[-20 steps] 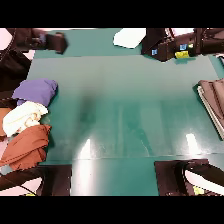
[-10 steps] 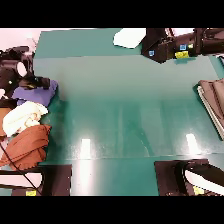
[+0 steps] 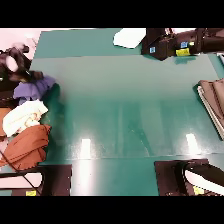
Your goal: Fold the shirts.
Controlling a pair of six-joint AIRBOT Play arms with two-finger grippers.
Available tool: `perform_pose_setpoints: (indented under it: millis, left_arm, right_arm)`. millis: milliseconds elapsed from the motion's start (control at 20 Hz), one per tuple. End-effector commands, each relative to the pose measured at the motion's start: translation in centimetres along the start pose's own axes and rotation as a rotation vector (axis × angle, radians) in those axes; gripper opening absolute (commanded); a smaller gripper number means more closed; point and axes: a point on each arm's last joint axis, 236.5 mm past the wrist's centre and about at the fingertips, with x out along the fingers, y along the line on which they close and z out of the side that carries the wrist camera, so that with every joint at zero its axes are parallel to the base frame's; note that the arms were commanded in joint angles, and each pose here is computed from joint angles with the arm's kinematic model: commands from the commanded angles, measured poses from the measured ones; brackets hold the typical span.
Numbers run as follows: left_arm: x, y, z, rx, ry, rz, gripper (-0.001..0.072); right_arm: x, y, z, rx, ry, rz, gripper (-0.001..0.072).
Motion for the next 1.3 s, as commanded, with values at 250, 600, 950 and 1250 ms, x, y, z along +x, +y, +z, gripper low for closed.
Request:
perform_pose_setpoints:
  millis: [250,600,950,1250]
  left_arm:
    - [-28.1,-8.8,6.3,0.227,-0.522,-0.222,0.0023]
    - [-24.9,-29.5,-4.3,0.553,-0.261,-0.614,0.0024]
    - [-22.2,-40.2,-6.0,0.556,-0.277,-0.779,0.0546]
    - [-7.5,-21.6,-0.6,0.108,-0.030,-0.435,0.0546]
  right_arm:
    - [-7.5,-4.9,3.9,0.005,-0.096,-0.153,0.0308]
    - [-12.2,-10.7,-0.6,0.196,0.025,-0.269,0.0308]
    - [-12.2,-10.5,-0.7,0.198,0.029,-0.261,0.0308]
    - [-12.2,-10.4,-0.8,0.199,0.035,-0.258,0.0308]
